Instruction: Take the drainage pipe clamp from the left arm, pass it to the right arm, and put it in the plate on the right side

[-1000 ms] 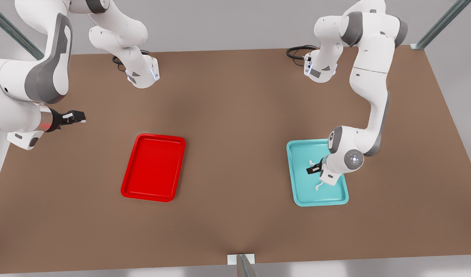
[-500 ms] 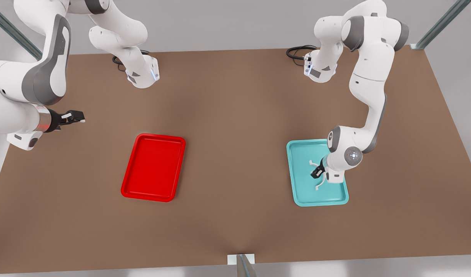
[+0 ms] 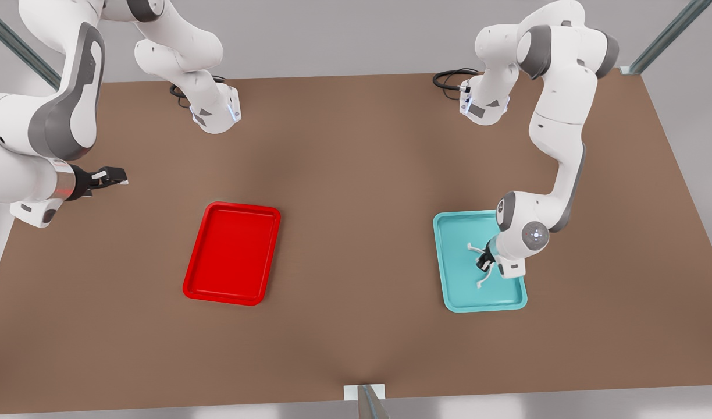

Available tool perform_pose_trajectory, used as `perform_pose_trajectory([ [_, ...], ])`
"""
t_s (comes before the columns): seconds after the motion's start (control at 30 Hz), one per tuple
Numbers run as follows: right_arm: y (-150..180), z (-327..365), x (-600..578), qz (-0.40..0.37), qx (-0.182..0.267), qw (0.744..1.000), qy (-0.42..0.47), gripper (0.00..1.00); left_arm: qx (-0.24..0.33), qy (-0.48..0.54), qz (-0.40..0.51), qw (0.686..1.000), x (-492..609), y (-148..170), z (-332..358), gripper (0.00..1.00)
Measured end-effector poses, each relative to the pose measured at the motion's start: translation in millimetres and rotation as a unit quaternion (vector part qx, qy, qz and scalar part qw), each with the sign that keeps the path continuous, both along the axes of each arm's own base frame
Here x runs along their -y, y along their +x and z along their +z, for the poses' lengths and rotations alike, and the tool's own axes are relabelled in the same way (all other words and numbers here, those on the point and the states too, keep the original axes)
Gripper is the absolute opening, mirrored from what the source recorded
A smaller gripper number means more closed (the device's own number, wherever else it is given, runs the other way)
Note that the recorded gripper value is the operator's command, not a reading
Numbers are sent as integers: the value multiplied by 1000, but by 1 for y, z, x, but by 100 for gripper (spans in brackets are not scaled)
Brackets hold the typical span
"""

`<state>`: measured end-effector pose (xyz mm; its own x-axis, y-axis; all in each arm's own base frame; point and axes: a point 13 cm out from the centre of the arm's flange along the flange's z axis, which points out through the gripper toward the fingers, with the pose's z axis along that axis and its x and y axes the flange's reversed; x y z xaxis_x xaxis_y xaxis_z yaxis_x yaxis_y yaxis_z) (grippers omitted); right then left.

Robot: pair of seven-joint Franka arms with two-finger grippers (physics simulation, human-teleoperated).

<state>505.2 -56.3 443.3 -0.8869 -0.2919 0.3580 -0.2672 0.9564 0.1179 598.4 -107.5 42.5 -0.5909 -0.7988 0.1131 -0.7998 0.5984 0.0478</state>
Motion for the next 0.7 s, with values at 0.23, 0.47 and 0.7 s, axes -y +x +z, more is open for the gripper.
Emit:
perform_pose_trajectory([
  [0.23,0,-1,0,1,-2,1000,2,100,-8,4,19,1000,-2,-3,-1,45],
  [0.47,-2,-3,0,2,-4,1000,3,100,-12,7,30,999,-1,-5,-1,37],
  [0.7,-3,-5,0,2,-7,1000,4,100,-18,10,39,999,0,-8,-7,25],
])
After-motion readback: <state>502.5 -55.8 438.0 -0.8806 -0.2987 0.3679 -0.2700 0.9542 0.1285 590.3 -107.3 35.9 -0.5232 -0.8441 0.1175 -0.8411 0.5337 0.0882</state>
